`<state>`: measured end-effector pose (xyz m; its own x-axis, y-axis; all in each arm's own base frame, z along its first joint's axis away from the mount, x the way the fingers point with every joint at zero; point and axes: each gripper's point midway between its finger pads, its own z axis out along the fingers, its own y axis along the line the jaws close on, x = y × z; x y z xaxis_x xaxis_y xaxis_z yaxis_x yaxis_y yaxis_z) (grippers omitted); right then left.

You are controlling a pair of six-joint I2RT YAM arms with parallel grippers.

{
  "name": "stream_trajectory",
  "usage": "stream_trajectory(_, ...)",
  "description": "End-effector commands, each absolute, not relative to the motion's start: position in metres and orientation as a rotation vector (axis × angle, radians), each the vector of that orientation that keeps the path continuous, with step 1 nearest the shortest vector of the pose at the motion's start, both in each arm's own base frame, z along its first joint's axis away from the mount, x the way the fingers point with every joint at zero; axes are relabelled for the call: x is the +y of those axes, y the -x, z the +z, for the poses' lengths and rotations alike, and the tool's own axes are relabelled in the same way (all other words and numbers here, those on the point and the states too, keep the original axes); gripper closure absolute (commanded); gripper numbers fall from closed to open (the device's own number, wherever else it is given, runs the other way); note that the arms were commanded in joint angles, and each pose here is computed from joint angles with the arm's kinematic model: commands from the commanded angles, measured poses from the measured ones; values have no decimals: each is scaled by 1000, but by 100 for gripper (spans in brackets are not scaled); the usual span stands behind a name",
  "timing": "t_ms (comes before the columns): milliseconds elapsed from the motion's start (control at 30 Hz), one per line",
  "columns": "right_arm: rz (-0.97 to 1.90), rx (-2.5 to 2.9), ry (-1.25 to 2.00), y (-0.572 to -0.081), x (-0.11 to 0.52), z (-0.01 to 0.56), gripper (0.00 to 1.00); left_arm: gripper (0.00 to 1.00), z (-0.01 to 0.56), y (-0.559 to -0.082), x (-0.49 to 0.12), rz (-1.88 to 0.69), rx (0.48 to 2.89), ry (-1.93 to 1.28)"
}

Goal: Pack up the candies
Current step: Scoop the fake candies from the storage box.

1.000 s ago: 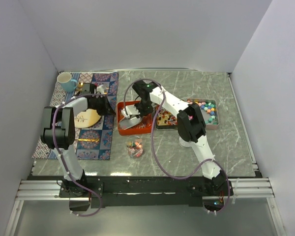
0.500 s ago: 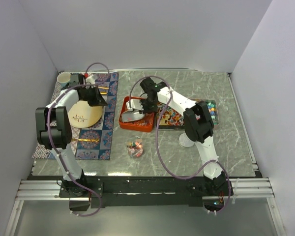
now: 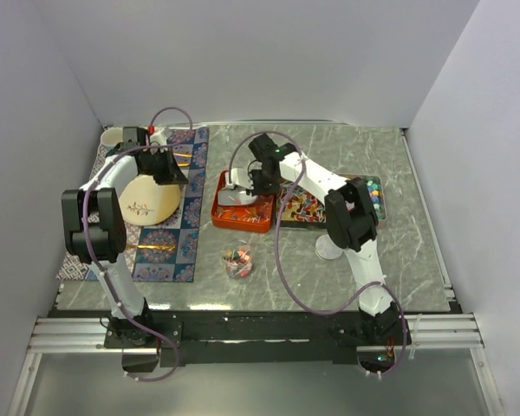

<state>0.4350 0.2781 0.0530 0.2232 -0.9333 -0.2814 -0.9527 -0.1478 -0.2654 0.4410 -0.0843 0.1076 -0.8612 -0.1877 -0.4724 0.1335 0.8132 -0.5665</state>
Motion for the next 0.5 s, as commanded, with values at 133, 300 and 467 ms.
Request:
stream_trajectory(133,70,1786,1852,-439,265,147,100,99,137,-434,-107,-702,2441,-201)
stream_trajectory(300,-23,1766,1805,-440,254,180,100,99,157,-435,-117,-775,2395,-161)
stream_trajectory(467,-189,1788,1870,-440,221,172,100,99,182,-442,-102,-701,2334,-43)
